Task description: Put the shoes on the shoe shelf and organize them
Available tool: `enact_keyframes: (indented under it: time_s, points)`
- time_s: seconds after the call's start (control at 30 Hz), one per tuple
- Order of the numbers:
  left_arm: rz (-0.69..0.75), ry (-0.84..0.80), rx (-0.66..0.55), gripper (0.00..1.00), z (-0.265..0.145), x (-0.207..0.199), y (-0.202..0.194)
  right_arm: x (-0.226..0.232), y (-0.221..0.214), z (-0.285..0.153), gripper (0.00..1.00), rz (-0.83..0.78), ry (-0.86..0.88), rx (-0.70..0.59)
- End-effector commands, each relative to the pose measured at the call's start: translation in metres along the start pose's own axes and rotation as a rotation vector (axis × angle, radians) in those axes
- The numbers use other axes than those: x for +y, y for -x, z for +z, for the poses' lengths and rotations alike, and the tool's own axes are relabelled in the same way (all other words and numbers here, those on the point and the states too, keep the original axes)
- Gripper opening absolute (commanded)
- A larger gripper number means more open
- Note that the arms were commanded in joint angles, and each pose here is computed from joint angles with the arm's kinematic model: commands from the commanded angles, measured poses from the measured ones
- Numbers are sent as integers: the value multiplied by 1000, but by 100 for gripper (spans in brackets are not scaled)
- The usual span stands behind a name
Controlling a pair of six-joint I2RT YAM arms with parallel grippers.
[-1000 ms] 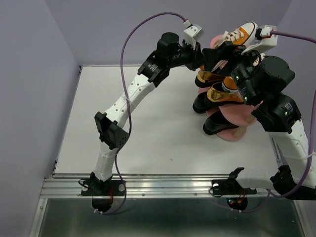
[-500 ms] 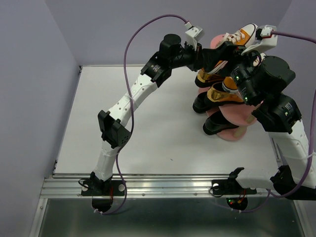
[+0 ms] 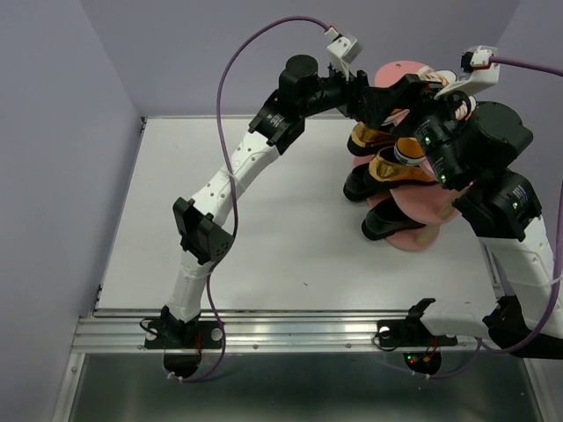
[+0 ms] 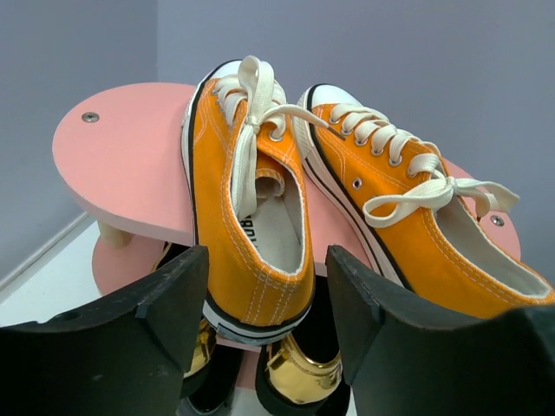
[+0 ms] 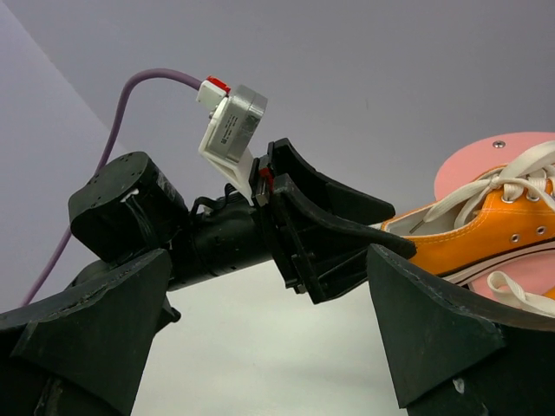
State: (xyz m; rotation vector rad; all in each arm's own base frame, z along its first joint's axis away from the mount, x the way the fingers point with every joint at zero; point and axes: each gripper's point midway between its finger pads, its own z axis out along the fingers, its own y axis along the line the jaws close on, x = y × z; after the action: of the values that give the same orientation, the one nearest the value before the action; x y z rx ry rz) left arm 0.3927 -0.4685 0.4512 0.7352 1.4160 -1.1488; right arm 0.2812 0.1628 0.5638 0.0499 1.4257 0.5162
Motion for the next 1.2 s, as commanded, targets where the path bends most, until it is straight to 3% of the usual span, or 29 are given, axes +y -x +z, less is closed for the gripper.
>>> enact_keyframes:
  time_s: [0.0,0.03,0.2,0.27,0.57,0.83,1.17]
  points:
    - [69,-51,-139,71,-23,-35,67,3,14,-8,100,26,23,-35]
    - [75,-49,-145,80,-25,-37,70,2,12,-6,100,22,19,-32]
    - [87,-24,-162,89,-33,-38,80,1,3,-1,100,7,2,-10]
    - [100,-9,-177,99,-39,-40,88,0,-1,2,100,-4,-7,3]
    - [157,88,-226,99,-78,-49,119,-4,-2,3,100,-23,-28,10]
    - [135,356,-149,99,-123,-14,88,-48,6,-25,100,-47,-210,-7]
    - [110,584,-193,99,-206,-8,81,-100,-49,-71,100,-74,-401,171]
